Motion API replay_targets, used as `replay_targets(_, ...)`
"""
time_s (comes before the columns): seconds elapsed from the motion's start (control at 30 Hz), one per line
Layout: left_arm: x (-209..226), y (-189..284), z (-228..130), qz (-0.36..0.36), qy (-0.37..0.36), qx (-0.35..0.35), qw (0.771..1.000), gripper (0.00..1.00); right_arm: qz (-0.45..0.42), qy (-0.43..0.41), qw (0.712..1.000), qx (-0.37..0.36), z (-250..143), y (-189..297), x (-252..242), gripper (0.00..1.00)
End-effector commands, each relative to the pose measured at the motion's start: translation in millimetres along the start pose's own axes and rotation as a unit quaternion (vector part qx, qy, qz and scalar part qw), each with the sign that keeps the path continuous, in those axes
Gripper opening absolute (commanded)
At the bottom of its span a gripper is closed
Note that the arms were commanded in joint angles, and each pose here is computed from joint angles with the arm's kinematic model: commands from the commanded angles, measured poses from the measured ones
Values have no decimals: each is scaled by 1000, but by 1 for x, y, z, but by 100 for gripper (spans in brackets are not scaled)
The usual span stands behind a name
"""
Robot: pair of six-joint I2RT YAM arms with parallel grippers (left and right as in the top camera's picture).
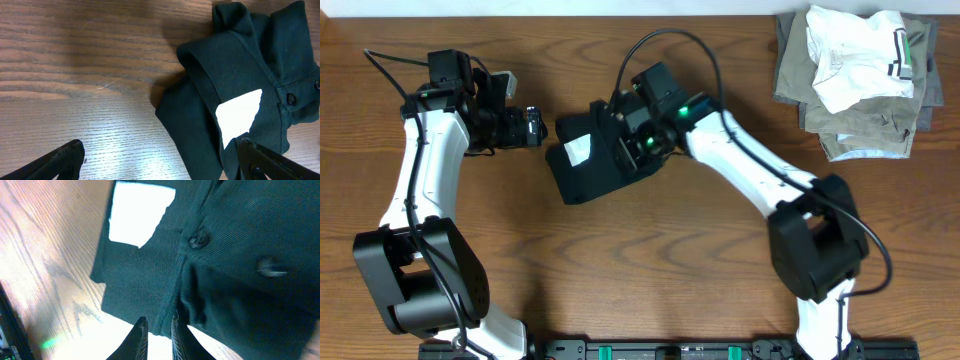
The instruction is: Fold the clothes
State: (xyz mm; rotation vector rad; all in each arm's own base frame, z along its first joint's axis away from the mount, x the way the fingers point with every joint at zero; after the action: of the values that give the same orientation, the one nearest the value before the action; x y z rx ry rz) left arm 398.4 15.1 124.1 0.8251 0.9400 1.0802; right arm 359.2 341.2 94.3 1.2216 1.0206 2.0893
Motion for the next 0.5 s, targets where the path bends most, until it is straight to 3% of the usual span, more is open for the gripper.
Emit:
replay_targets(0.0, 1, -5, -3, -6, 11, 6, 1000, 98, 0, -34, 999, 32, -14, -28, -9, 15)
replay_targets(0.47, 1, -5, -3, -6, 11, 6, 1000, 98, -26, -141, 990, 2, 4, -4, -82, 18)
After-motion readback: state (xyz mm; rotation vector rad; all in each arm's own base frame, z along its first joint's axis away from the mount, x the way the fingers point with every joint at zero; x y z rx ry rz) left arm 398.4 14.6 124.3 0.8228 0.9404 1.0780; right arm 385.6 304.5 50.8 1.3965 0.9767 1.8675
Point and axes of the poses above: each gripper's point midway between its finger pads, its own y axis back along the fingers, its own x axis along the line the jaws close on, z = x × y, the point moved 1 cm from there along y, back along the fingers, and after that the axes turned 9 degrees about -y, right-handed, at the moved point
